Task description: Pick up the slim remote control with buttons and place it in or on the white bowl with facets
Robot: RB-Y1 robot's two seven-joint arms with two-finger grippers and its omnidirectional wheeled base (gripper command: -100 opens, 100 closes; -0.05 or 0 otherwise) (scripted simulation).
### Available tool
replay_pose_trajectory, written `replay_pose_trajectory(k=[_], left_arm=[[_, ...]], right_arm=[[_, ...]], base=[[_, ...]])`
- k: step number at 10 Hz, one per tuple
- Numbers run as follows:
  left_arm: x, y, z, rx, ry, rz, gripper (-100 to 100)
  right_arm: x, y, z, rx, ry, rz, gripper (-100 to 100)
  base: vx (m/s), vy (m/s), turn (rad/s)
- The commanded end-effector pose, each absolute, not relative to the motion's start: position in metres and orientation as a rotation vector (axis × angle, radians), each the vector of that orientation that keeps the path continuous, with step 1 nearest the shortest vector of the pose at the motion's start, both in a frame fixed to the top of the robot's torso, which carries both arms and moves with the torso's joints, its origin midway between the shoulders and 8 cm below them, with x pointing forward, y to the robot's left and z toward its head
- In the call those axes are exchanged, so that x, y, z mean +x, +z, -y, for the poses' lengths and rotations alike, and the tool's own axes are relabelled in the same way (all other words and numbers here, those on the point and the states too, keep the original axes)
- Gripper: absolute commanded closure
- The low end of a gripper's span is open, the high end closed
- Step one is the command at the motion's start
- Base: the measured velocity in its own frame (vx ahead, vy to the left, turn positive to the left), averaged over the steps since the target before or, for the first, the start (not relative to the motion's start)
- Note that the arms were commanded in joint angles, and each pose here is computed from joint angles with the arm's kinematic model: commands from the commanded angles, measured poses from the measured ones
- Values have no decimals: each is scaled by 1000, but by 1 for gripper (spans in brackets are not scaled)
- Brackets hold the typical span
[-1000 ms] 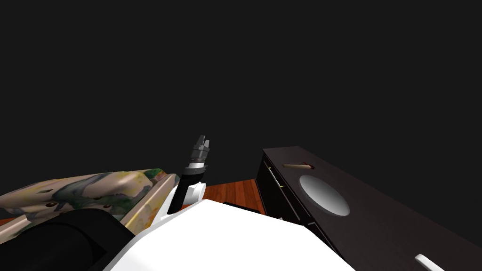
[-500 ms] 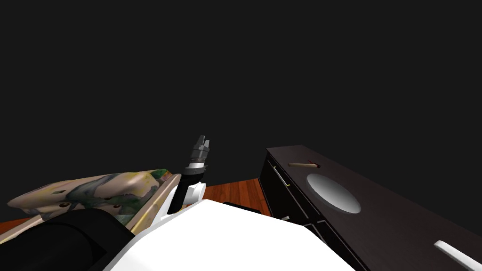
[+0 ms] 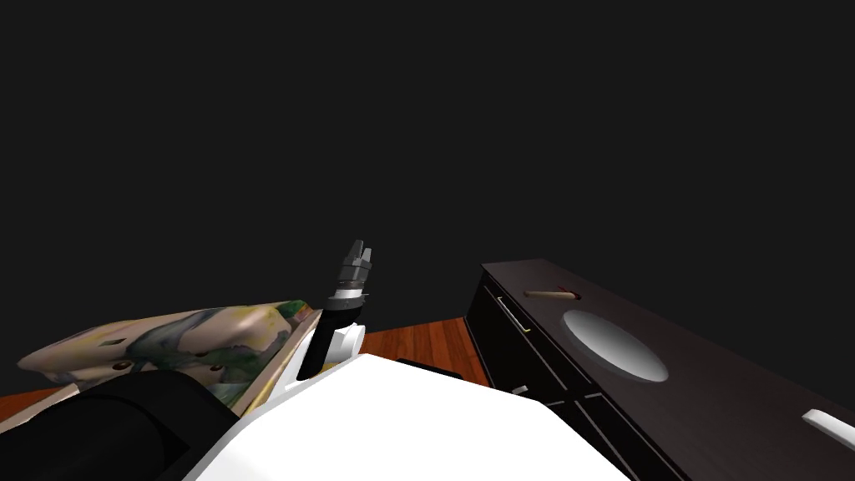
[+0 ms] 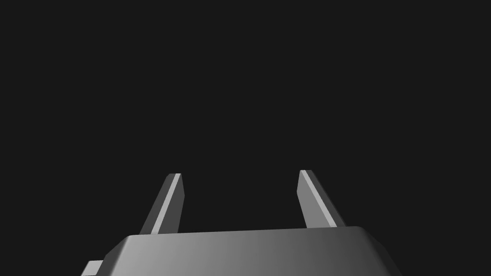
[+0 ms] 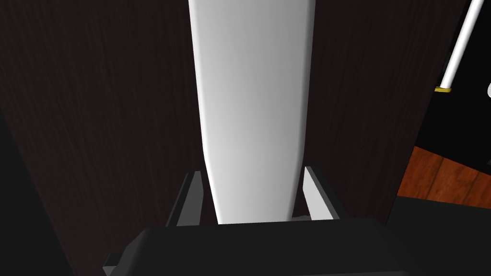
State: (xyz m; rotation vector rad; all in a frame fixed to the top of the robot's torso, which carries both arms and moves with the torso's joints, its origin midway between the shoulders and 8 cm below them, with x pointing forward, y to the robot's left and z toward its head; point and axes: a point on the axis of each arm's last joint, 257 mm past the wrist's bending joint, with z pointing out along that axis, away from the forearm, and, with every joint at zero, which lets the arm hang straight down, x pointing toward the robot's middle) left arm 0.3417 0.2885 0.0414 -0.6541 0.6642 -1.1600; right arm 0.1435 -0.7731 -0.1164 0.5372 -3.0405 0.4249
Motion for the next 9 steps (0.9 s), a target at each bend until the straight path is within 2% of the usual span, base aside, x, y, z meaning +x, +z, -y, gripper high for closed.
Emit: replay_pose_trajectory(k=[1, 3, 6, 9], left_arm=[[342, 41, -288, -654, -1160, -664, 0], [342, 41, -288, -654, -1160, -664, 0], [342, 41, -288, -654, -1160, -664, 0], [342, 41, -289, -654, -1160, -664, 0]], right_arm=[[149, -96, 773, 541, 446, 3022, 100], [154, -80, 772, 549, 461, 3006, 100], [160, -56, 765, 572, 469, 2975, 100], [164, -56, 745, 596, 389, 2971, 100]], base=[[1, 104, -16], [12, 118, -26], [12, 70, -38], [91, 50, -78]])
